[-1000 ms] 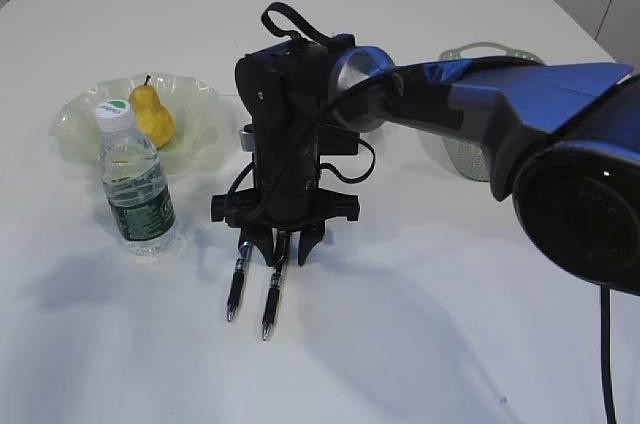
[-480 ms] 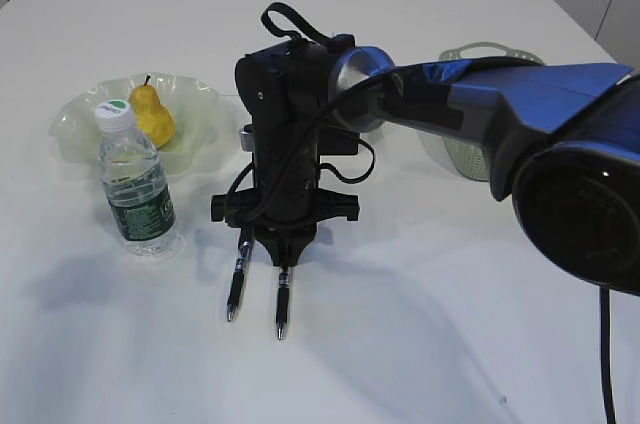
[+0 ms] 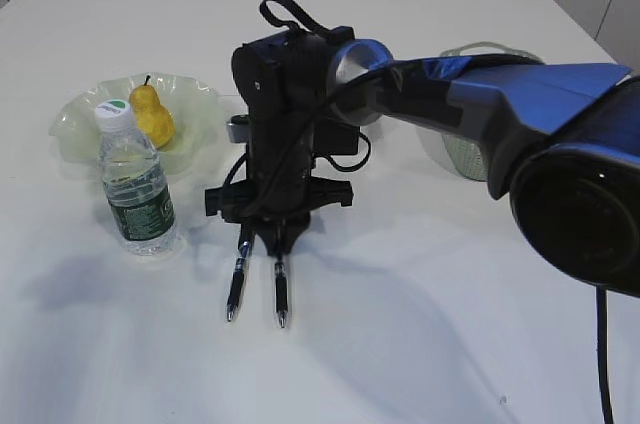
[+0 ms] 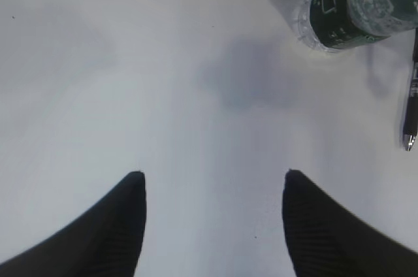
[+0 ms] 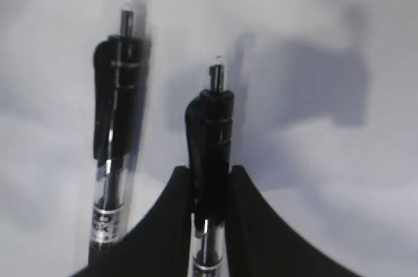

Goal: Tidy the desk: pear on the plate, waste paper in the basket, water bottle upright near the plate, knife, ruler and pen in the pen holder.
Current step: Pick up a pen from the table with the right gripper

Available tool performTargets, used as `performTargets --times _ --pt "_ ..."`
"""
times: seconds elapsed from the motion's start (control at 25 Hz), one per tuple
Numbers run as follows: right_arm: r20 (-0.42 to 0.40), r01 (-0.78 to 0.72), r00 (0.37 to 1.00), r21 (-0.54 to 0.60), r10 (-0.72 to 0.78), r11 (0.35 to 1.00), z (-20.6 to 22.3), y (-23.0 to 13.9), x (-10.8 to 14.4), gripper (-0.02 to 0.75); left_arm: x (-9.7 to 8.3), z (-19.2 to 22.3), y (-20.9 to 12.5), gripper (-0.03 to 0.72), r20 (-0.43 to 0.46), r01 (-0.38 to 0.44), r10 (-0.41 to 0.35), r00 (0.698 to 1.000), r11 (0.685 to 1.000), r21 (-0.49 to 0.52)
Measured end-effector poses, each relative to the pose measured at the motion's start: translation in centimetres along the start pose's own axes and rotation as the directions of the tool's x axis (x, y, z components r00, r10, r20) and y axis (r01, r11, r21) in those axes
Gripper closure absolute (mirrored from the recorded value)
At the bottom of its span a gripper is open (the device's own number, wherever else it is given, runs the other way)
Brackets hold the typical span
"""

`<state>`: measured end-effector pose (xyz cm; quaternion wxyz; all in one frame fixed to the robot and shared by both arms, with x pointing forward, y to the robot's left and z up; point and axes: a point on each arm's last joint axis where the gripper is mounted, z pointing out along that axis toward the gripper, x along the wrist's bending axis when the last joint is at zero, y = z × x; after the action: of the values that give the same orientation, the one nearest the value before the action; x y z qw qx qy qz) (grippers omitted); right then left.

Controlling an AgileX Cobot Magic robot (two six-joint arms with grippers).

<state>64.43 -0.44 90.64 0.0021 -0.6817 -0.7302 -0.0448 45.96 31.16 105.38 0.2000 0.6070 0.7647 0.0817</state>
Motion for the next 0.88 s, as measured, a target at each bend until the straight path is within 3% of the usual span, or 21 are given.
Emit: performTargets --times 0.56,0.88 --pt "-0.014 0.175 0.984 -0.139 -0.179 0.975 -7.2 -0.1 -0.4 0.657 0.0 0.0 -0.1 0.223 0.0 0.0 0.0 1.0 1.0 0.015" --pt "0.126 0.221 0.969 -0.063 -0.212 0.973 -8.3 -2.5 -5.4 0.657 0.0 0.0 -0.2 0.223 -0.002 -0.001 0.001 1.0 1.0 0.024"
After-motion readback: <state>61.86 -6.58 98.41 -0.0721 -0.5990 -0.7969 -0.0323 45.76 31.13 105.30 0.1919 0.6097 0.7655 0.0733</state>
